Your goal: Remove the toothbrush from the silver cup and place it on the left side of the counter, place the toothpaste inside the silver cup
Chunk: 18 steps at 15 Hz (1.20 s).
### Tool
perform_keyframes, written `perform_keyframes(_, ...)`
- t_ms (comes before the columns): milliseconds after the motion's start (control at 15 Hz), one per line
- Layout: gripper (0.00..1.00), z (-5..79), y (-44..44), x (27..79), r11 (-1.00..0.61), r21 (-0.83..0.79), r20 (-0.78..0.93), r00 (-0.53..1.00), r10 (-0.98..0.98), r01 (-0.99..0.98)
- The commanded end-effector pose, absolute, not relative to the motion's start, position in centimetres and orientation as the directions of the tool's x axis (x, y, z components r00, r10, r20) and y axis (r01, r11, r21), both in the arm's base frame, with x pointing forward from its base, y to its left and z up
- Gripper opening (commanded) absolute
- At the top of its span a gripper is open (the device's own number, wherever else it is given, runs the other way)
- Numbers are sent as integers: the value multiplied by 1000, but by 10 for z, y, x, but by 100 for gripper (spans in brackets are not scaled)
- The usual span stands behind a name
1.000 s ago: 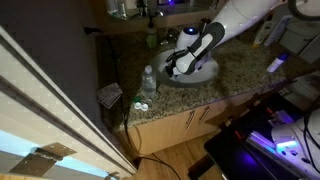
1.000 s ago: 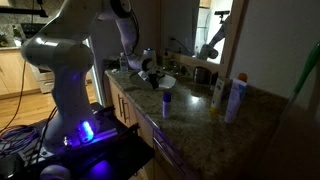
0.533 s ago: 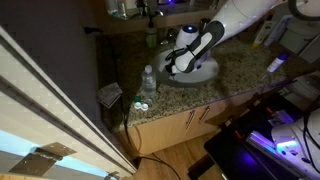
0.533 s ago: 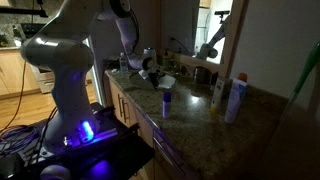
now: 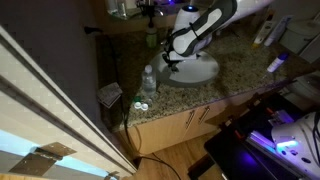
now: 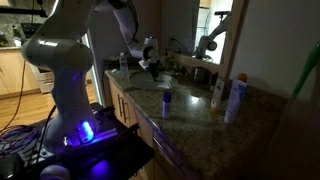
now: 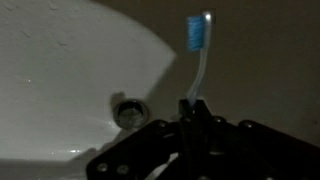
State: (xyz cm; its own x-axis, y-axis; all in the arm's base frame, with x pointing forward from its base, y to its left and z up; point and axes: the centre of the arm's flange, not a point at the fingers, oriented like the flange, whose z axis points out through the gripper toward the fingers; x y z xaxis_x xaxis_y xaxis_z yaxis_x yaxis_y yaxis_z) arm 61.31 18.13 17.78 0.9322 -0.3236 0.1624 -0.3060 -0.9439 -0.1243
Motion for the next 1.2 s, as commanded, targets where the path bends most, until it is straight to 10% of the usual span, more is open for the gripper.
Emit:
perform_keyframes(0,2,217,161,598,-943,-188,117,947,-298,-273)
perform_keyframes(1133,2,305,273,622,-899,-437,117,991,-68,-10)
